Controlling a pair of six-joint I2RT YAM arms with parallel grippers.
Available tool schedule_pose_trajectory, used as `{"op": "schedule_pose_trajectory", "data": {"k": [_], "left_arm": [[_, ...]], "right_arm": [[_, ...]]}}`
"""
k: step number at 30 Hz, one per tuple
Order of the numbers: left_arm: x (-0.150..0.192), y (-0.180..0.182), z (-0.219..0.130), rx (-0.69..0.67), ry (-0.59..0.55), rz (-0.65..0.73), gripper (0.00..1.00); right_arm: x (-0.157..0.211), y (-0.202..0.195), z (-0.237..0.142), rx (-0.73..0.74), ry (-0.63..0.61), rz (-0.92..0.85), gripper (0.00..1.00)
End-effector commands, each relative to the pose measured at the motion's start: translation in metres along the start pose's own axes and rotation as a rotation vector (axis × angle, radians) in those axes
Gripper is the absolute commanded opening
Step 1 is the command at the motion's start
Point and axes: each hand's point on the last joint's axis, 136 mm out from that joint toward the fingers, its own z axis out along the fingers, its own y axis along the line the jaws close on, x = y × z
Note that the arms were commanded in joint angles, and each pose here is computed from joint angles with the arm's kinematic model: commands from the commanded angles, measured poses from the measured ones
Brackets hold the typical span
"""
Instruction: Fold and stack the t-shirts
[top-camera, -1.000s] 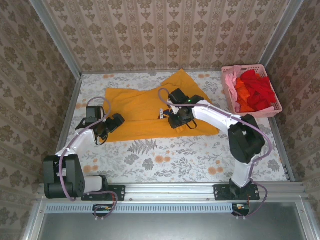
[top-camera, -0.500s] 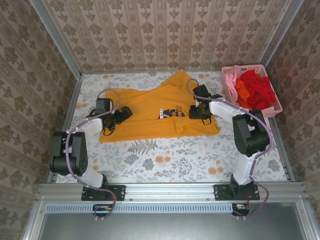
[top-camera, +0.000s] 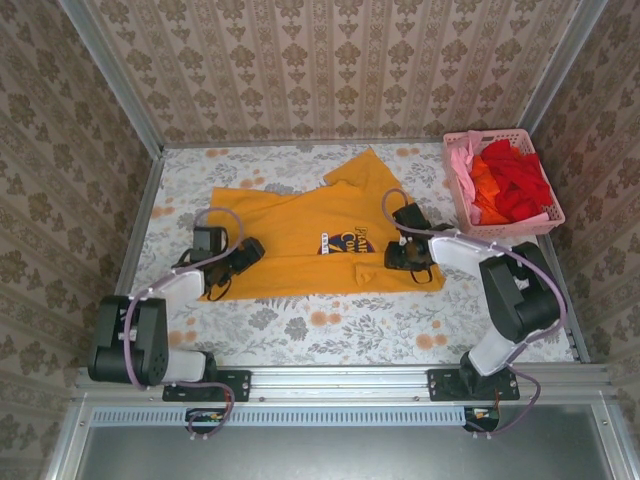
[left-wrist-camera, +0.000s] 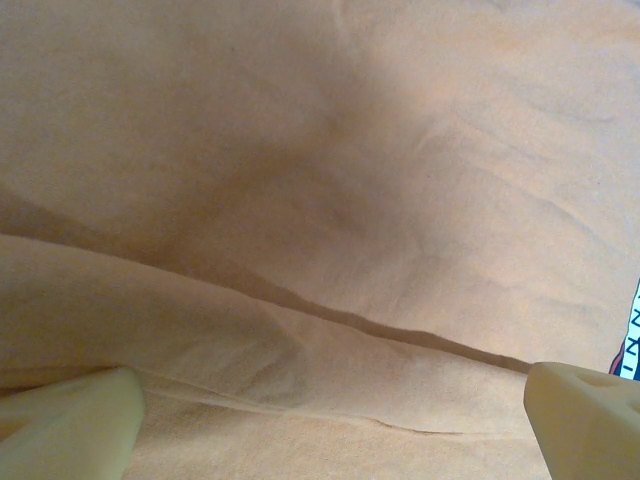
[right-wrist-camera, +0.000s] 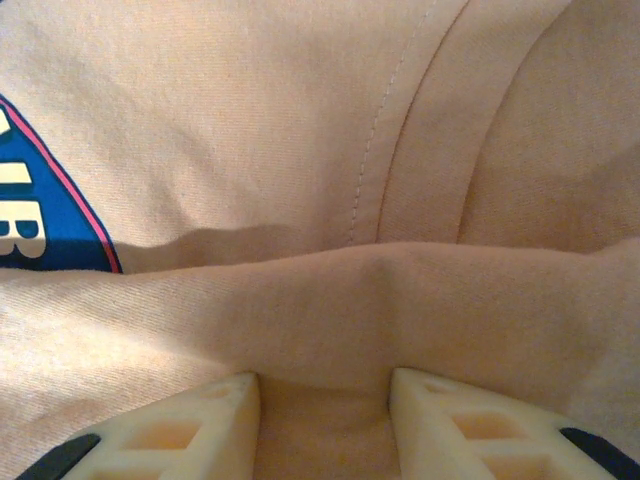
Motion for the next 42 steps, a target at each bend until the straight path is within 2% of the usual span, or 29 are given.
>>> {"op": "schedule_pose_trajectory", "data": {"k": [1,6,11,15,19,21,27,30,33,37,42], "left_arm": [[0.055,0.038,-0.009,-0.156,0.167,-0.067,1.0],[0.032,0.019,-0.032,-0.151,0.088,-0.006,1.0],[-0.037,-0.013,-0.05,-0.181,-0.047,0.128,1.0],[-0.087,-0.018,-0.044,-0.264,-0.075,0.153,1.0],[-0.13,-0.011,-0.026,-0.324,-0.086,0.086,0.99],[-0.149,-0.004,-0.017,-0.37,-0.082,0.048,0.92],[-0.189,0.017,0.018,-0.489,-0.021,-0.007,0.64],[-0.203,0.023,0.037,-0.507,0.004,-0.008,0.56],[-0.215,0.026,0.053,-0.514,0.022,-0.001,0.5],[-0.227,0.026,0.07,-0.519,0.039,0.014,0.49],[-0.227,0.03,0.082,-0.531,0.074,0.02,0.45]], "right_arm": [[0.036,-0.013,-0.007,0.042,0.085,0.041,0.41],[0.024,-0.006,-0.038,0.02,0.025,0.008,0.44],[-0.027,0.019,-0.068,-0.038,-0.106,-0.048,0.5],[-0.06,0.045,-0.078,-0.106,-0.16,-0.075,0.52],[-0.08,0.068,-0.082,-0.177,-0.185,-0.099,0.54],[-0.088,0.074,-0.083,-0.186,-0.191,-0.105,0.55],[-0.097,0.079,-0.078,-0.184,-0.191,-0.114,0.56],[-0.097,0.079,-0.075,-0.181,-0.182,-0.113,0.57],[-0.098,0.079,-0.073,-0.183,-0.181,-0.111,0.57],[-0.096,0.08,-0.072,-0.189,-0.176,-0.112,0.57],[-0.092,0.078,-0.069,-0.185,-0.165,-0.108,0.57]]}}
